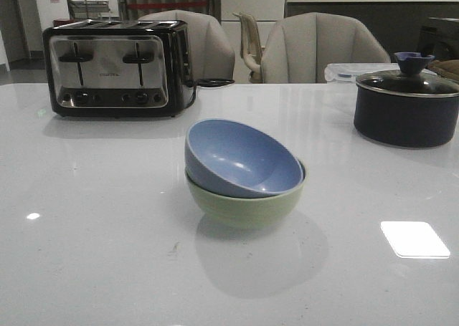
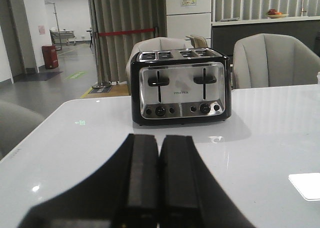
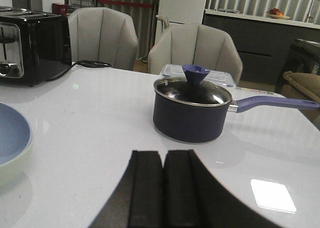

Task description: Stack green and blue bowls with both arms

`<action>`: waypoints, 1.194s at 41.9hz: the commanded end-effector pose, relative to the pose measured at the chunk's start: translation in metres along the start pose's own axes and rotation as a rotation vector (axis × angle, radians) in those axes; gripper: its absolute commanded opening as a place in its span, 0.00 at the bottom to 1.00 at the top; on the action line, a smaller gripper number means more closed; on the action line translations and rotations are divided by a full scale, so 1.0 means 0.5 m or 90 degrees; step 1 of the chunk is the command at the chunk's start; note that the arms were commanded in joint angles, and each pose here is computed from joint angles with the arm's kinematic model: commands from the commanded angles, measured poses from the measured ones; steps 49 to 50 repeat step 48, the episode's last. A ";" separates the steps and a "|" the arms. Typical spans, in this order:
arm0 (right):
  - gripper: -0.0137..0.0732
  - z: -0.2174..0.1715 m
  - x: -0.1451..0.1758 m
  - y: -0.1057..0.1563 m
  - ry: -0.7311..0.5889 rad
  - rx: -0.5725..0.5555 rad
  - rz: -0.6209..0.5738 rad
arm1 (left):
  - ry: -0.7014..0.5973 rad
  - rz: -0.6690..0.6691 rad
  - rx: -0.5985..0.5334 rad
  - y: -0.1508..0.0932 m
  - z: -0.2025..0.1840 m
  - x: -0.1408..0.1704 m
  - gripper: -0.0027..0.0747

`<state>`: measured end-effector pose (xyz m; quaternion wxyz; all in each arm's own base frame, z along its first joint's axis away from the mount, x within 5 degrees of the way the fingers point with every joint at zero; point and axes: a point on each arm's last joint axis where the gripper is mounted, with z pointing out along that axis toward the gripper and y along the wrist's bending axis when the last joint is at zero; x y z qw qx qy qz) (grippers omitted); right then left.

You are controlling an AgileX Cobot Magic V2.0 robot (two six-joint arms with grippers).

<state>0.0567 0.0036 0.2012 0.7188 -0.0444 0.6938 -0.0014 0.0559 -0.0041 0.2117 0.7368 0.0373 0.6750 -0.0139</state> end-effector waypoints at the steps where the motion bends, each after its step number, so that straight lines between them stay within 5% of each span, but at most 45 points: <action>1: 0.20 -0.005 -0.022 -0.004 -0.082 0.014 0.036 | -0.057 -0.005 -0.002 0.000 -0.003 -0.005 0.16; 5: 0.20 -0.005 -0.023 -0.006 -0.088 0.024 0.085 | -0.057 -0.005 -0.002 0.000 -0.003 -0.005 0.16; 50: 0.20 -0.006 -0.026 -0.007 -0.097 0.030 0.081 | -0.057 -0.005 -0.002 0.000 -0.003 -0.005 0.16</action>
